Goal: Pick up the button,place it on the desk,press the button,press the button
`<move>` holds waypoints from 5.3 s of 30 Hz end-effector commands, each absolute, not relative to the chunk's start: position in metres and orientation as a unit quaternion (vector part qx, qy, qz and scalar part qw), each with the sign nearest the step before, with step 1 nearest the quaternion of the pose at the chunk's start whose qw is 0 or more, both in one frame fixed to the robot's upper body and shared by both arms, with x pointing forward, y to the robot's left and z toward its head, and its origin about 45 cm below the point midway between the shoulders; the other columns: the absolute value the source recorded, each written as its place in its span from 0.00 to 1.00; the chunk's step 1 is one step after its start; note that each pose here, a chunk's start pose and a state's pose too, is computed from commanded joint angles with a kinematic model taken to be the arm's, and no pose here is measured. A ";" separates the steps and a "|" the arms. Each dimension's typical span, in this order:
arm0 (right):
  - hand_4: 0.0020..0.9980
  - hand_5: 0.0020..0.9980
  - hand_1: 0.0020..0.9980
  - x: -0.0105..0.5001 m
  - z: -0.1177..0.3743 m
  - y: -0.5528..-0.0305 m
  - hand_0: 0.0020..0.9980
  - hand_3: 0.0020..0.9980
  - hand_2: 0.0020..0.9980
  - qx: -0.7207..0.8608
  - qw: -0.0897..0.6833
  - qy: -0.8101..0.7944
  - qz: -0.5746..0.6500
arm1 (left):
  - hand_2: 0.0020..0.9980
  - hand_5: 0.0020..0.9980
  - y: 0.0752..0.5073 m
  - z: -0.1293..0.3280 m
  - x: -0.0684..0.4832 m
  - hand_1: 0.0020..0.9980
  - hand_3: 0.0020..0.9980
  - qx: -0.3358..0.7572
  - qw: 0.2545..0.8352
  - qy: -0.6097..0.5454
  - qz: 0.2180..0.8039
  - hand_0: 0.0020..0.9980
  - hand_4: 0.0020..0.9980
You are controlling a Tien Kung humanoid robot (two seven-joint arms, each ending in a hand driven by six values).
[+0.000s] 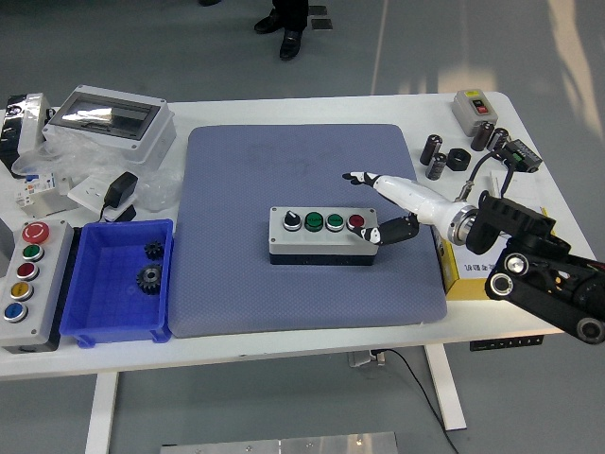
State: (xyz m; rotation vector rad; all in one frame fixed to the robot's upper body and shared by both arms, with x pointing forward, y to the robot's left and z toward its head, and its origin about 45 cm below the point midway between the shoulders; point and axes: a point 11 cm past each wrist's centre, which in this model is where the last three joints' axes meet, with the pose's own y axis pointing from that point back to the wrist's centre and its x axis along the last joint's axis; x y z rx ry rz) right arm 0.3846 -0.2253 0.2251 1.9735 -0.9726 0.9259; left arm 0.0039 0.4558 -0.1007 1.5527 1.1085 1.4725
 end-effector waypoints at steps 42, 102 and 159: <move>0.27 0.02 0.07 0.382 0.249 -0.185 0.00 0.72 0.18 0.772 0.464 -0.282 0.330 | 0.55 0.24 0.455 -0.100 0.005 0.57 0.60 0.605 0.355 0.431 0.568 0.62 0.53; 0.28 0.00 0.05 0.390 0.262 -0.222 0.00 0.70 0.17 0.774 0.334 -0.435 0.317 | 0.55 0.24 0.452 -0.103 -0.002 0.57 0.60 0.604 0.357 0.432 0.566 0.62 0.54; 0.82 1.00 0.75 0.326 0.185 -0.316 0.81 0.75 0.78 0.695 -0.065 -0.716 0.001 | 0.56 0.24 0.443 -0.106 -0.003 0.58 0.60 0.604 0.357 0.433 0.566 0.62 0.54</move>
